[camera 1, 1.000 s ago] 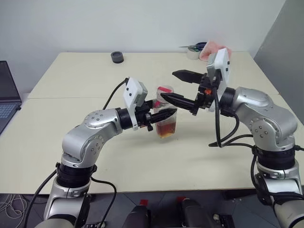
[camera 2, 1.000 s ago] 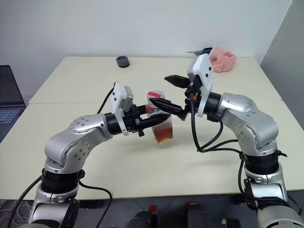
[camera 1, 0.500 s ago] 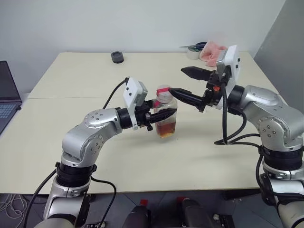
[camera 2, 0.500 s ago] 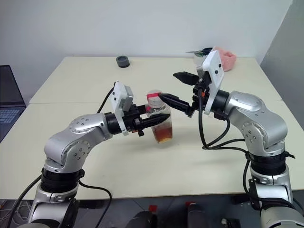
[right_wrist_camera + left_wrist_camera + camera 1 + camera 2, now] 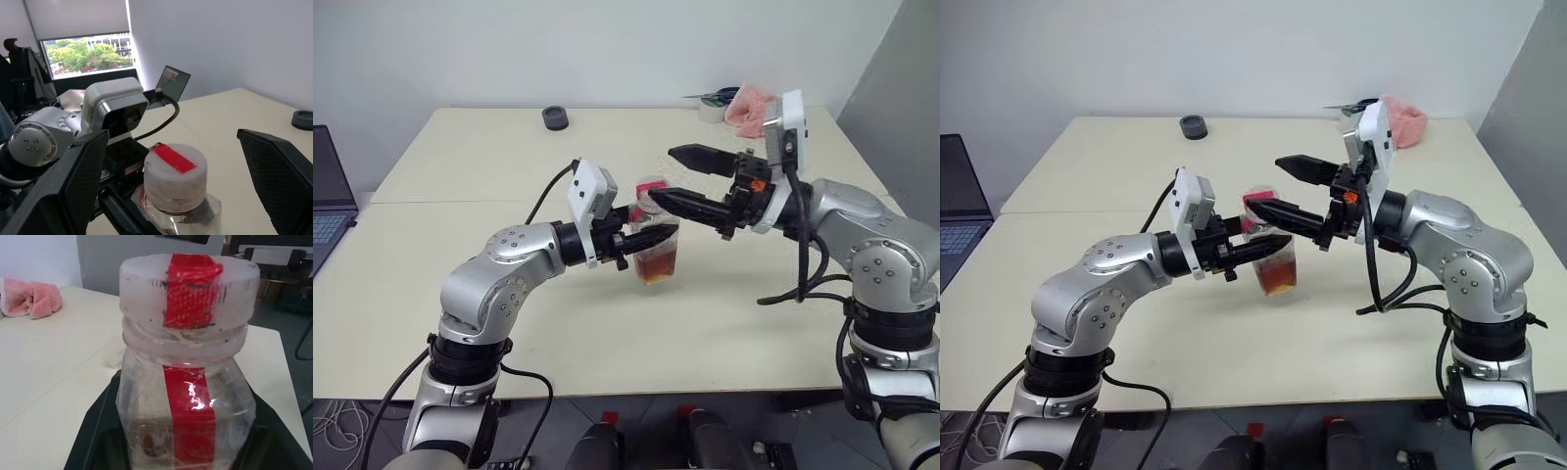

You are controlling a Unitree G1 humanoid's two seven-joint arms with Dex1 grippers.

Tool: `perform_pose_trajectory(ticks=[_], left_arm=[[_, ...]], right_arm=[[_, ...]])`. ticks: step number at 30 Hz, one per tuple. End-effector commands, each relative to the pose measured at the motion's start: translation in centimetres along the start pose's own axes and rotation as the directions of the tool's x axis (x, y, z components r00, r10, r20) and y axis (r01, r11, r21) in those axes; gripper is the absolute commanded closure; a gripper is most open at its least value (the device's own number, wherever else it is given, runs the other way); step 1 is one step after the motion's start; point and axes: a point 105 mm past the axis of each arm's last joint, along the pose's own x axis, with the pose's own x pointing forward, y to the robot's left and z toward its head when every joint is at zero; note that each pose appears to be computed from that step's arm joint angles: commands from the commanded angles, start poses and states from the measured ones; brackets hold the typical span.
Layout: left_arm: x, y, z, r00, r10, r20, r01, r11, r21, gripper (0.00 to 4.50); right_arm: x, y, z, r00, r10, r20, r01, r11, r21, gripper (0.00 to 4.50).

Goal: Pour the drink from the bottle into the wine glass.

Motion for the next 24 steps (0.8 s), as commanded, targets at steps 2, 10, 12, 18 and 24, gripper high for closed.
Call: perform_pose_trajectory(ticks=[2, 10, 12, 18, 24], left_arm=[[-0.1, -0.8, 1.8, 0.999, -0.021, 0.048, 0.018, 0.997, 0.071, 2.58], [-0.3, -1.0, 1.6, 0.999, -0.016, 0.036, 0.013, 0.997, 0.081, 2.58], [-0.4, -1.0, 1.5, 0.999, -0.014, 0.034, 0.012, 0.997, 0.079, 2.58], [-0.4, -1.1, 1.4, 0.999, -0.010, 0.037, 0.008, 0.997, 0.076, 2.58], [-0.3, -1.1, 1.4, 0.999, -0.012, 0.039, 0.009, 0.997, 0.072, 2.58]], right_arm=[[1.1, 0.5, -0.1, 0.999, 0.040, 0.009, -0.040, 0.998, -0.054, 0.04], [1.9, 0.3, -0.3, 0.998, 0.057, 0.038, -0.055, 0.997, -0.051, 0.41], [1.8, 0.2, -0.1, 0.997, 0.054, 0.050, -0.052, 0.997, -0.049, 0.95], [1.6, 0.2, 0.4, 0.996, 0.052, 0.069, -0.049, 0.998, -0.048, 2.65], [1.4, -0.7, 1.8, 0.991, -0.003, 0.131, 0.009, 0.999, -0.042, 2.65]])
